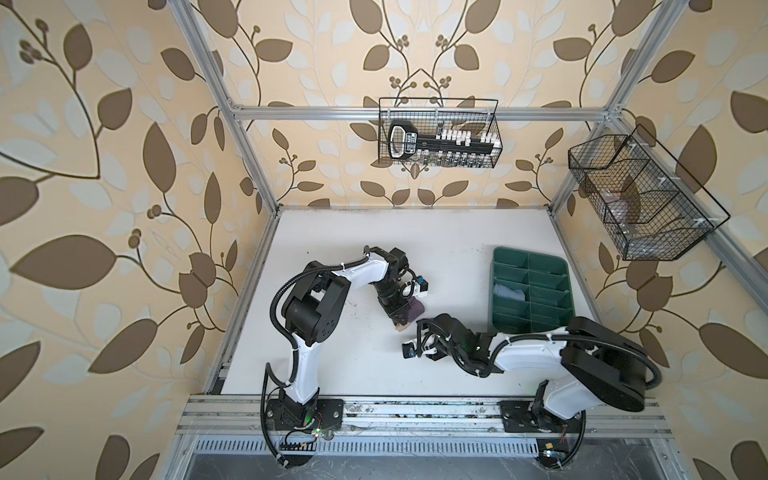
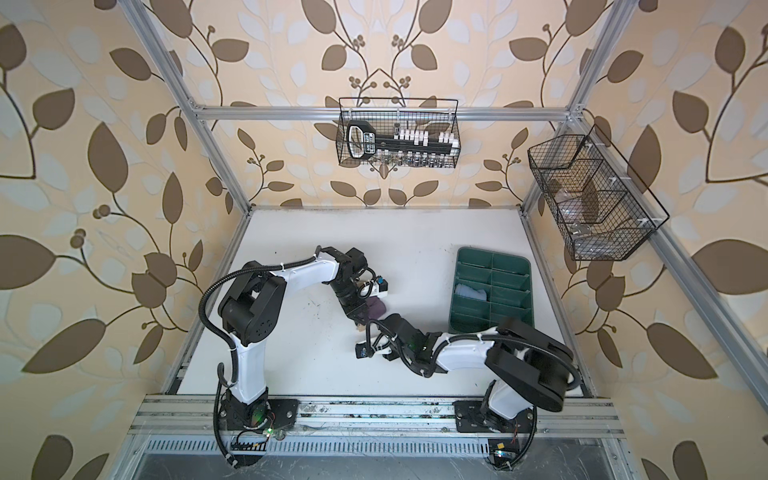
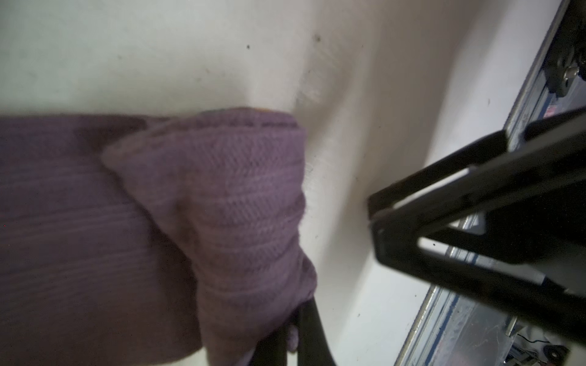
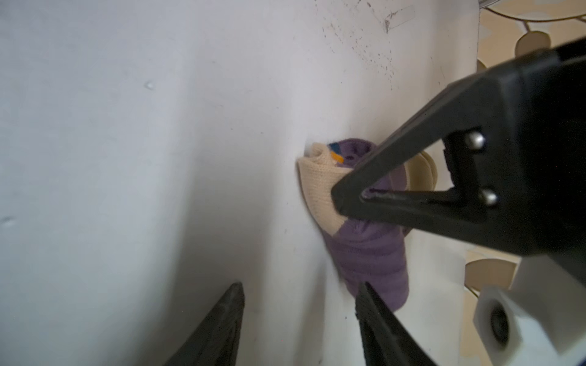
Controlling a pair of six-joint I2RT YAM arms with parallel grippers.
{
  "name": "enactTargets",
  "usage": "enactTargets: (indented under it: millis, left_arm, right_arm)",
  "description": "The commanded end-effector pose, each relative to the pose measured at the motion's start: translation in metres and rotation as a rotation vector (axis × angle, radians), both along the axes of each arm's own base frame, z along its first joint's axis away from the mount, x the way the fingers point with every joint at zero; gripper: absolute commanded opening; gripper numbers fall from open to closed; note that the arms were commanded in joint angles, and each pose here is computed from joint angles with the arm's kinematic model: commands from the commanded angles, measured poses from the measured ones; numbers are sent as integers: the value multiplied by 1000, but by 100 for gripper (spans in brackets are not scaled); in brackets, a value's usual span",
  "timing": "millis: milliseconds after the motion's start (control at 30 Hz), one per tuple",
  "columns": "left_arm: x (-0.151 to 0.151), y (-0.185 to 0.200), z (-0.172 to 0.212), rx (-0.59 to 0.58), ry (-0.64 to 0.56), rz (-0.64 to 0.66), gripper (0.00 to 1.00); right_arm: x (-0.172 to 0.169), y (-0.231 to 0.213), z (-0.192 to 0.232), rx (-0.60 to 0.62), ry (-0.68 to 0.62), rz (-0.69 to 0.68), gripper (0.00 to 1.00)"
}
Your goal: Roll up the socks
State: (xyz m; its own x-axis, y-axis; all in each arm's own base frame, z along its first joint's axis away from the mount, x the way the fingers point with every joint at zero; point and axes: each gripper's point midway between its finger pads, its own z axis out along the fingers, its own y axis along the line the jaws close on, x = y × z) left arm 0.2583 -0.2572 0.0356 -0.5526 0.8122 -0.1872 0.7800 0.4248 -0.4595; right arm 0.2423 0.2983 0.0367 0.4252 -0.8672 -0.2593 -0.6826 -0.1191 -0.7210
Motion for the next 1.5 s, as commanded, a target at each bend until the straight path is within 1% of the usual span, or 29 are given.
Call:
enactTargets:
  millis: [0,133,200,300,333,367,400,433,467,533,633,667,767,833,933,1033,1067,1100,1133,1167,1233,1333,1400,1467]
  left_arm:
    - [5,15,-19,81,-4,16,0]
    - [5,14,-19,79,-6,16,0]
    - [6,14,-20,82,-4,16,0]
    - [7,14,-21,88,-2,21,0]
    - [7,14,-21,87,-2,21,0]
    - [8,14,-20,86,-4,24,0]
    - [8,14,-19,84,-9,27,0]
    - [9,14,-18,79,-18,31,0]
    - [12,14,-17,82,-38,40,0]
    - [19,18,-13,105,-83,64,0]
    - [28,19,4,97,-158,101,14]
    - [31,18,13,84,-191,116,23]
    - [34,20,42,41,-280,146,30]
    - [38,26,64,23,-364,170,31]
    - [47,43,100,24,-542,244,33]
    - [52,73,147,35,-779,358,35]
    - [48,84,162,31,-849,386,38]
    - [43,96,176,24,-915,423,44]
    - [36,103,187,2,-954,451,50]
    - [21,105,195,-44,-970,434,55]
    - [-11,106,204,-135,-968,384,58]
    - [-52,105,216,-278,-954,343,75]
    - [-70,103,224,-362,-964,325,99]
    - [-78,103,228,-401,-973,313,99]
  right_arm:
    - [33,21,22,34,-139,17,59]
    - [44,21,5,-3,-114,21,58]
    - [45,20,-3,-31,-97,29,56]
    - [42,16,-18,-82,-40,40,46]
    - [39,12,-26,-108,-11,46,40]
    - [36,9,-33,-136,19,48,32]
    - [33,6,-37,-157,44,44,22]
    - [29,2,-41,-179,74,37,9]
    - [26,-1,-44,-195,96,26,0]
    - [17,-12,-49,-230,137,3,0]
    - [7,-29,-49,-282,199,-71,0]
    - [3,-35,-48,-298,226,-104,0]
    - [-12,-47,-40,-307,332,-185,0]
    - [-26,-50,-34,-289,397,-209,0]
    - [-43,-50,-26,-263,494,-261,0]
    - [-59,-50,-25,-288,631,-313,0]
    - [-64,-50,-27,-311,678,-332,0]
    - [-66,-49,-28,-328,718,-358,0]
    - [-69,-49,-29,-346,763,-375,0]
    - [-73,-48,-31,-364,822,-390,0]
    - [-74,-41,-31,-364,924,-419,0]
    - [-73,-25,-28,-319,1073,-451,0]
    - [-68,-14,-24,-284,1153,-443,0]
    - [-62,-7,-23,-246,1214,-413,0]
